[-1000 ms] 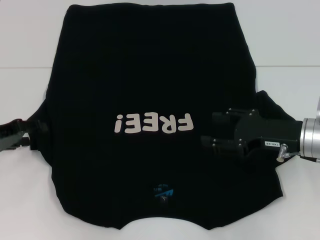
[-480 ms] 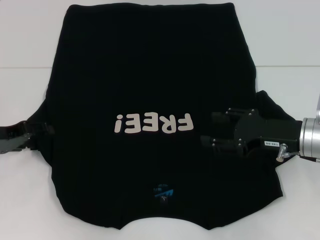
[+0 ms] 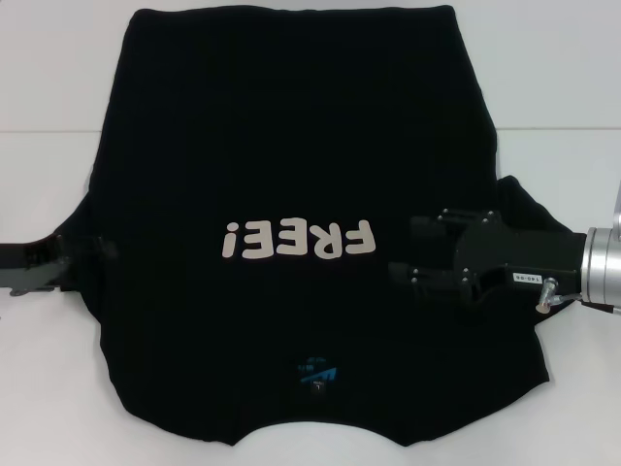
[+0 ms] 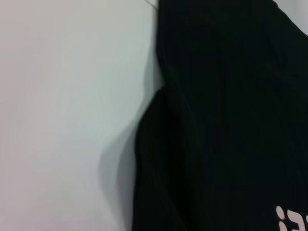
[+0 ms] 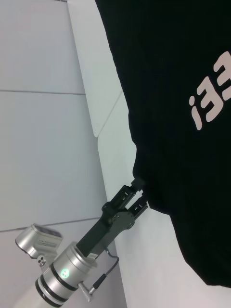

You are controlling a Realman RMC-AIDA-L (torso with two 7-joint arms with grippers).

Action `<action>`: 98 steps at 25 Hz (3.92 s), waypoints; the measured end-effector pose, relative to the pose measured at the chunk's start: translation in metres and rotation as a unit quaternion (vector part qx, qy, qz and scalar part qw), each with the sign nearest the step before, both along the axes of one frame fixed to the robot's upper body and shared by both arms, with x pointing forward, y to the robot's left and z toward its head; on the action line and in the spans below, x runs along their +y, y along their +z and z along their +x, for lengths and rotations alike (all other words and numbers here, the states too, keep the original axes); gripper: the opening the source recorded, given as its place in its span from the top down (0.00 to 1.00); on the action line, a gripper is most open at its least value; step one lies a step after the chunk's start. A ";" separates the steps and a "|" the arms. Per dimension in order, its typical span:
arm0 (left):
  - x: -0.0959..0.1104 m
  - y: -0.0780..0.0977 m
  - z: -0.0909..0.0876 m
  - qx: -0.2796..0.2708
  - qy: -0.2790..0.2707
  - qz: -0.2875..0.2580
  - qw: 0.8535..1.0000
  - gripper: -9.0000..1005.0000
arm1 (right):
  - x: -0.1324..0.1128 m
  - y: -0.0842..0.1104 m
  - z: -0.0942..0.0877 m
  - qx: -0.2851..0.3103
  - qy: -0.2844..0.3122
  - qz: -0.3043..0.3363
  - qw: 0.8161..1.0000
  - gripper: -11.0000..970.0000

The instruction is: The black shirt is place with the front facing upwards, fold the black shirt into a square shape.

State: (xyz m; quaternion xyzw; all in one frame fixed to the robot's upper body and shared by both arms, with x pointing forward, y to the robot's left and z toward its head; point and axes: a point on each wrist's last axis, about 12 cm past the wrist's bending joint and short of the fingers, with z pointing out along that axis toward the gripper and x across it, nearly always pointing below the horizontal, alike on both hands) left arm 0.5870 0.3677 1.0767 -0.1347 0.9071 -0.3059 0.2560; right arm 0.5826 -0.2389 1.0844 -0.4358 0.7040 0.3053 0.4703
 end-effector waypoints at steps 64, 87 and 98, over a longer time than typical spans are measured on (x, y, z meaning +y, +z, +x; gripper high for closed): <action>0.050 0.014 -0.027 -0.030 0.060 -0.006 0.998 0.98 | -0.005 0.003 -0.004 0.000 -0.002 0.022 1.000 0.20; 0.062 0.009 -0.044 -0.029 0.084 -0.030 0.996 0.98 | -0.004 0.001 -0.009 0.005 0.006 0.030 1.000 0.20; 0.027 0.030 -0.013 -0.058 0.007 -0.018 0.998 0.98 | -0.005 -0.001 -0.011 0.009 0.005 0.031 0.999 0.20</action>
